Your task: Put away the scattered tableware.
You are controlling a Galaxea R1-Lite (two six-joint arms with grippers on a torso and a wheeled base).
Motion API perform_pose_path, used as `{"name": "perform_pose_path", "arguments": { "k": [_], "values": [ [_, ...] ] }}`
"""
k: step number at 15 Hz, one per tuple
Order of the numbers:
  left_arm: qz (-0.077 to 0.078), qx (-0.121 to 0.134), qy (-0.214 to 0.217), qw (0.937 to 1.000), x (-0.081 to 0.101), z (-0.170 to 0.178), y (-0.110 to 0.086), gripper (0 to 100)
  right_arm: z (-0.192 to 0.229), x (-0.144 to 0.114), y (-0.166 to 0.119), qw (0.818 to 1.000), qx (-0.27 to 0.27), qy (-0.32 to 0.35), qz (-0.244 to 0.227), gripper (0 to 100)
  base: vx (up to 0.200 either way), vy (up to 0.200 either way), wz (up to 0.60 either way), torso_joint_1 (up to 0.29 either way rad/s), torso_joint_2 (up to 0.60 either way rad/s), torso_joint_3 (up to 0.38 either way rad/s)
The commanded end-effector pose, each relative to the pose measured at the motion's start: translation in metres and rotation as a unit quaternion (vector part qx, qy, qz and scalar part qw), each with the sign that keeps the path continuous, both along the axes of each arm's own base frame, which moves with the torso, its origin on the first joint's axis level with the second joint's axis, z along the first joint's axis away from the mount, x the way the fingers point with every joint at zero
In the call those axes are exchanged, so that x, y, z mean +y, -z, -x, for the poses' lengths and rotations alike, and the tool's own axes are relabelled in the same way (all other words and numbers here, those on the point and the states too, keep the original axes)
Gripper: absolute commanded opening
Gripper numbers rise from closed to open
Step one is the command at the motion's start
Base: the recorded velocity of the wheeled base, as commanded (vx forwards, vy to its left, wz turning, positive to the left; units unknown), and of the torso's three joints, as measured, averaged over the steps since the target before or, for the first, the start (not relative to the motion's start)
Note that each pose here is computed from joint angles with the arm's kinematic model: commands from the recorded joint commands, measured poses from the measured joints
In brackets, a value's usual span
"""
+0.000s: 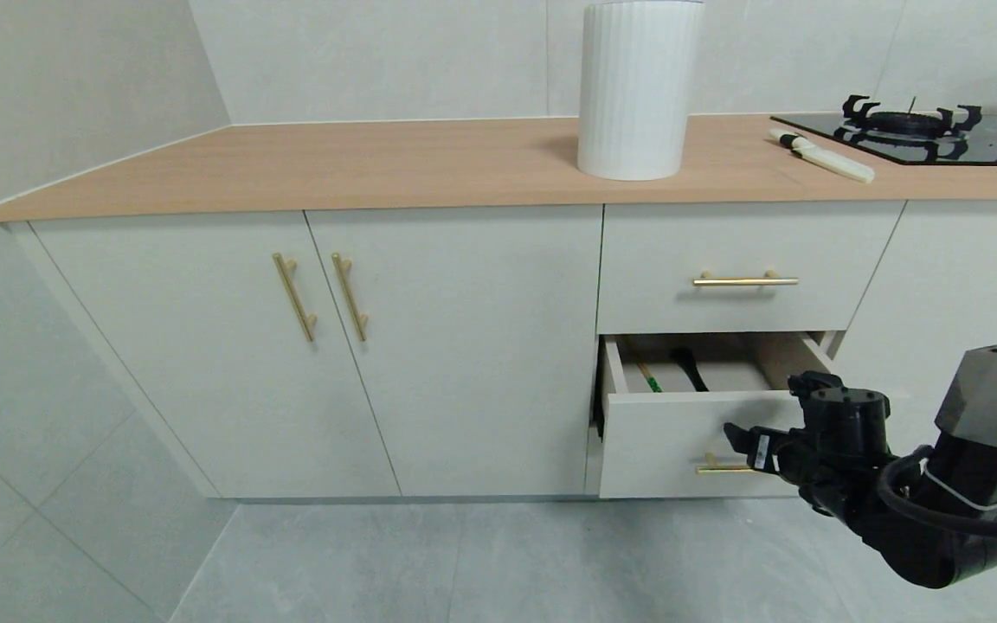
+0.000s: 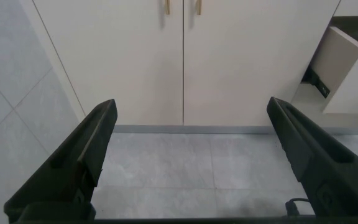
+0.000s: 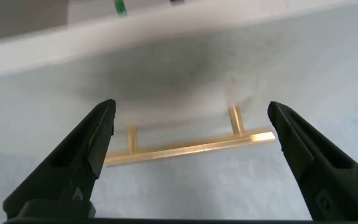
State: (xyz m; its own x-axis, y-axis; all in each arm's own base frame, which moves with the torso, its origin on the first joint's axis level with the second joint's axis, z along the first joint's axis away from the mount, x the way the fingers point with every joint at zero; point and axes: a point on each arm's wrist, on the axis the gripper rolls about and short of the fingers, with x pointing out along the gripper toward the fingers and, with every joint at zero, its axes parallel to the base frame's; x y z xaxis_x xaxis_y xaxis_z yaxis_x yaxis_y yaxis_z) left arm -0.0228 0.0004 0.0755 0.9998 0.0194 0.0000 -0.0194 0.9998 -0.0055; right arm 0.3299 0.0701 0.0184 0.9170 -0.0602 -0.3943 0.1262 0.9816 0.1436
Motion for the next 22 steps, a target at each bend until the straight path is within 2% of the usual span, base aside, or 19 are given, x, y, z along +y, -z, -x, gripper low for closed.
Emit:
{"name": "perform_pose_path", "arguments": {
  "k": [1,7,14,22],
  "values": [
    [0.000,0.000,0.000,1.0000,0.000,0.000,0.000,100,-0.007,0.002,0.014,1.000,-0.006,-0.002,-0.001,100,0.000,0.000,0.00,0.000,0.00,0.000],
    [0.000,0.000,0.000,1.0000,0.000,0.000,0.000,100,-0.026,0.005,0.021,1.000,-0.027,0.002,-0.008,100,0.000,0.000,0.00,0.000,0.00,0.000],
    [0.000,0.000,0.000,1.0000,0.000,0.000,0.000,100,-0.056,0.009,0.026,0.997,-0.077,0.015,-0.020,100,0.000,0.000,0.00,0.000,0.00,0.000],
    [0.000,0.000,0.000,1.0000,0.000,0.000,0.000,100,-0.097,-0.013,0.035,0.990,-0.123,0.063,-0.023,100,0.000,0.000,0.00,0.000,0.00,0.000]
  ]
}}
